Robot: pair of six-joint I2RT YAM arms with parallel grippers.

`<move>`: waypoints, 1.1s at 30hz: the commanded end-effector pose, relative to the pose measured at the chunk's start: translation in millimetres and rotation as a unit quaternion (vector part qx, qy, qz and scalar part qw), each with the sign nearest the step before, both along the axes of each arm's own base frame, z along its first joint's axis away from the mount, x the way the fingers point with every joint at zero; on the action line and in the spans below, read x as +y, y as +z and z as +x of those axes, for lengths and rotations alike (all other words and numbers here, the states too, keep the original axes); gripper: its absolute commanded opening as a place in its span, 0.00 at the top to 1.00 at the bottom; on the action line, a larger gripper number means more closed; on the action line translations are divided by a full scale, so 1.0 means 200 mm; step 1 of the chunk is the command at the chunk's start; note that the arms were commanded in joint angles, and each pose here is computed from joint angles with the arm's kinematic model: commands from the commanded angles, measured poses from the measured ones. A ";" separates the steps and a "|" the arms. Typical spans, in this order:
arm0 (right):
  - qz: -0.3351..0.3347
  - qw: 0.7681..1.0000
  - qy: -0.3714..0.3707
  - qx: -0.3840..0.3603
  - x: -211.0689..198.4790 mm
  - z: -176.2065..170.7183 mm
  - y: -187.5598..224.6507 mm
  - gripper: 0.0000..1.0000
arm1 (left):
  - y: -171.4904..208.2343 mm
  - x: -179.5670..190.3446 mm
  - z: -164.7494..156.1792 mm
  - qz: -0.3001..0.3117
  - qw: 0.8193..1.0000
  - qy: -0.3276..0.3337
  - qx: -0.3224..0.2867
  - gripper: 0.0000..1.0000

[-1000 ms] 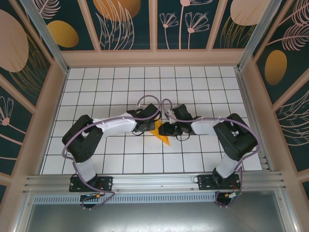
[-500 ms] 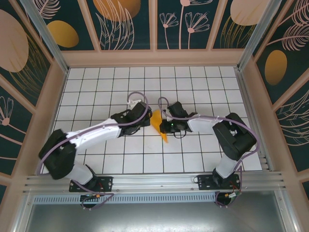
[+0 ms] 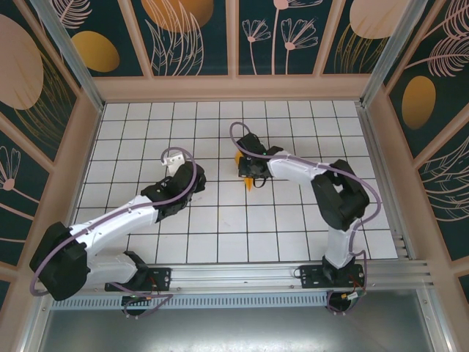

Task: Fold a paper plane with a square sheet of paper (pick it up from the middle)
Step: Move a paper plane to the center of the table.

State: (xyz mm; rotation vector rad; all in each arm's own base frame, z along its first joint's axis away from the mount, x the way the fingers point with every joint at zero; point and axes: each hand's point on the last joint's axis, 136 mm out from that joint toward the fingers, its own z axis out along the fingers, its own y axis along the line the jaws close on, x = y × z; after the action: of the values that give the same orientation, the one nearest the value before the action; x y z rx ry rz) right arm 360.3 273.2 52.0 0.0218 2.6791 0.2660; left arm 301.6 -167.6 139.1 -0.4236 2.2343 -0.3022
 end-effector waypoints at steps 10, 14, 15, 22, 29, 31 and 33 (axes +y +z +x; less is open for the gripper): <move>-0.062 0.996 -0.022 0.053 -0.01 -0.06 -0.21 0.84 | 0.00 0.07 -0.01 -0.018 1.000 0.018 -0.016 0.56; -0.074 0.995 -0.024 0.063 -0.03 -0.08 -0.27 0.79 | -0.01 0.07 -0.01 -0.018 1.000 0.017 -0.014 0.56; -0.077 0.995 -0.024 0.066 -0.03 -0.08 -0.28 0.79 | -0.01 0.07 0.00 -0.019 1.000 0.017 -0.014 0.56; -0.081 0.992 -0.012 0.097 -0.06 -0.17 -0.45 0.75 | -0.03 0.07 0.00 -0.016 1.000 0.016 -0.008 0.56; -0.086 0.994 0.030 0.053 -0.03 -0.10 -0.32 0.71 | -0.03 0.07 0.01 -0.012 1.000 0.016 -0.006 0.56; -0.085 0.995 0.037 0.041 -0.02 -0.08 -0.26 0.70 | -0.03 0.07 0.01 -0.009 1.000 0.018 -0.006 0.56; -0.082 0.996 0.037 0.021 0.00 -0.04 -0.15 0.65 | -0.03 0.07 0.02 -0.006 1.000 0.020 -0.008 0.56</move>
State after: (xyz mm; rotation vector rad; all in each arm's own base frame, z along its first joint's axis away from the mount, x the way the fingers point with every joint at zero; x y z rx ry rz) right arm 355.9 279.5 18.1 -0.0602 2.7291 0.1301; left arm 300.7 -154.5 131.2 -0.4575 2.2215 -0.3065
